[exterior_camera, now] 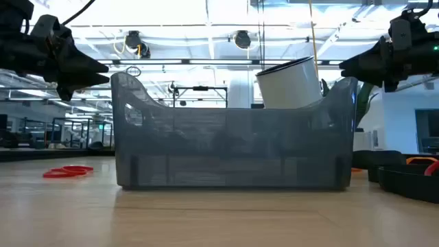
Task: Pick and place rubber bands into bin
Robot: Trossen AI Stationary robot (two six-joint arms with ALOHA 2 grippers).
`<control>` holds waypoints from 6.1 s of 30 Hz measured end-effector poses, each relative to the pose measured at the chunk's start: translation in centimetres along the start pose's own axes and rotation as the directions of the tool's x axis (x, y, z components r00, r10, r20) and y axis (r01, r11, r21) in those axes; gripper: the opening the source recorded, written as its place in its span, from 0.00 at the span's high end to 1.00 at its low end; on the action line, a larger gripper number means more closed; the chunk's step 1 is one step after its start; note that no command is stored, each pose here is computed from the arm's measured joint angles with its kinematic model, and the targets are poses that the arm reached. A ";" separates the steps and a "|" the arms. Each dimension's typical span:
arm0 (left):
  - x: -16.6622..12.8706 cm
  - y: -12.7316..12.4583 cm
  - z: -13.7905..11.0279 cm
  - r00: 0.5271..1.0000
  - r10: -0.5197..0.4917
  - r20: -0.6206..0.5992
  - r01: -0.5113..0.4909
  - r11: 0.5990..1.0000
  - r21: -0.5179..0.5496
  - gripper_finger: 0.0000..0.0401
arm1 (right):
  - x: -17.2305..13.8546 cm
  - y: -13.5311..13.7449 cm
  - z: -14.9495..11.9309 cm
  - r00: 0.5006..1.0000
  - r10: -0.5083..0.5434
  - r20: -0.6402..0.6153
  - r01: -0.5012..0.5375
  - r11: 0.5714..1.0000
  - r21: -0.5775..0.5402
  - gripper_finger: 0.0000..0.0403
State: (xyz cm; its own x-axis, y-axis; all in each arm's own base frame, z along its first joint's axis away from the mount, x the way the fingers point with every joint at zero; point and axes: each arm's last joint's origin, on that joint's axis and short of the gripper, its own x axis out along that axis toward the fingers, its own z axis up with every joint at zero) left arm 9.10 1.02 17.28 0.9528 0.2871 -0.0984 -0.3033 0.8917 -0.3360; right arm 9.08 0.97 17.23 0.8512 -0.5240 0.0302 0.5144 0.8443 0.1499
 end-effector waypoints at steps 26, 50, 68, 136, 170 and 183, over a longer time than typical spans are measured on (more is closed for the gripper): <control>0.0 0.0 0.0 1.000 0.000 0.000 0.000 1.000 0.000 0.62 | 0.0 0.0 0.0 1.000 0.000 0.000 0.000 1.000 0.000 0.58; 0.0 0.0 0.0 1.000 0.001 0.000 -0.001 1.000 0.000 0.62 | 0.0 0.0 0.0 1.000 0.000 0.000 0.000 1.000 0.000 0.58; 0.0 0.0 0.0 1.000 0.000 0.000 0.000 1.000 0.000 0.62 | 0.0 0.0 0.0 1.000 0.000 0.000 0.000 1.000 0.000 0.58; 0.0 0.0 0.1 1.000 -0.002 0.010 0.001 0.999 0.054 0.62 | 5.0 10.1 14.4 0.971 0.237 0.026 -0.223 0.941 -0.254 0.58; 0.0 0.0 0.0 1.000 0.008 0.004 -0.009 0.994 0.106 0.62 | 6.0 15.8 -0.5 0.343 0.139 -0.929 -0.641 0.758 -0.123 0.59; 0.0 0.0 0.0 1.000 0.009 0.004 -0.009 0.994 0.106 0.62 | 5.3 14.6 -4.3 0.291 0.146 -0.946 -0.638 0.766 -0.078 0.59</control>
State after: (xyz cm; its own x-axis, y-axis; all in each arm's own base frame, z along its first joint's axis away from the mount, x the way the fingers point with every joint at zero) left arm 9.10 1.04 17.30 0.9501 0.2963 -0.0974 -0.3113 0.9210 -0.2343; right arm 21.58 10.97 15.33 0.4211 0.0772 -0.9037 -0.1414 0.9898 0.0186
